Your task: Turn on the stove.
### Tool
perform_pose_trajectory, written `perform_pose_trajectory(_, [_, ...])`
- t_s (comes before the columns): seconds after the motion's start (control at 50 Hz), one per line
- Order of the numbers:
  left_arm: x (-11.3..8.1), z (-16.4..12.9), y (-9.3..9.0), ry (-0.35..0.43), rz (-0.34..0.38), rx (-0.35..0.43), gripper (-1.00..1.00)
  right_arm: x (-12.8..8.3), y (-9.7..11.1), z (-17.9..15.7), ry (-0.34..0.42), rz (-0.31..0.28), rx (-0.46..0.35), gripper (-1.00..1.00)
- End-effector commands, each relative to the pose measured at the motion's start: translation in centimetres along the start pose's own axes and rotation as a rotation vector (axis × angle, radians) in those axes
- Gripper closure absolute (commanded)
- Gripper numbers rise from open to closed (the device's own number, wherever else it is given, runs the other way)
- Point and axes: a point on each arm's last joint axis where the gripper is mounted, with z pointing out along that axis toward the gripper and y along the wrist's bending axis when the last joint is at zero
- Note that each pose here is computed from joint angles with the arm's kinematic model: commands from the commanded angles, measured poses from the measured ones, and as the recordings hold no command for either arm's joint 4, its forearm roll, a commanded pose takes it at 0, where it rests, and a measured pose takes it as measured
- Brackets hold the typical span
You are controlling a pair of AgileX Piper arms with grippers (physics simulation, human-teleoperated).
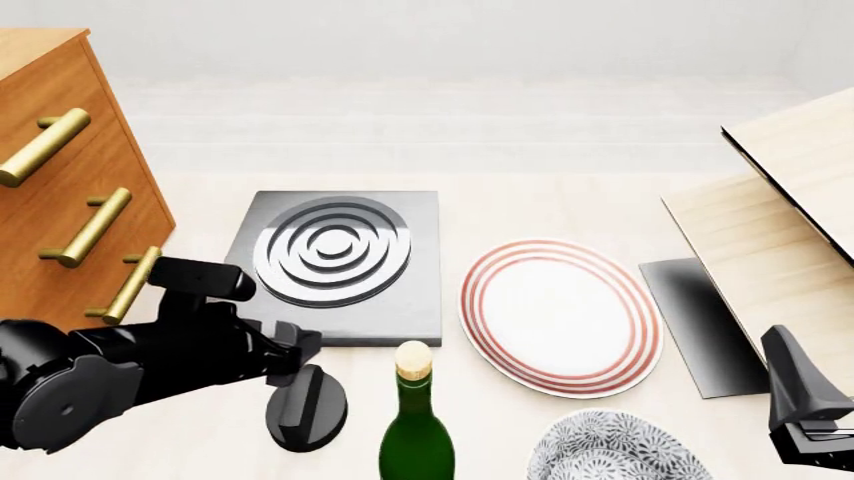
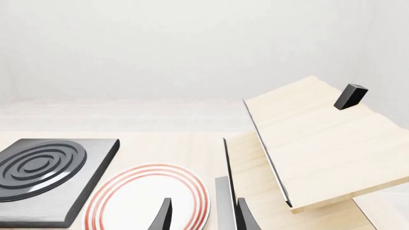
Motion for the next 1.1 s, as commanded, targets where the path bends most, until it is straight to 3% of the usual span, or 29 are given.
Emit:
perform_pose_trajectory(0.02, [0.2,0.9,0.0,0.009,-0.002,-0.001,-1.0,0.0,0.0,0.0,0.0,0.0,0.0,-1.0])
perform_pose_trajectory(1.1, [1.8,4.7,1.0,0.05,-0.008,-0.028,-1.0,0.0,0.0,0.0,0.0,0.0,0.0,-1.0])
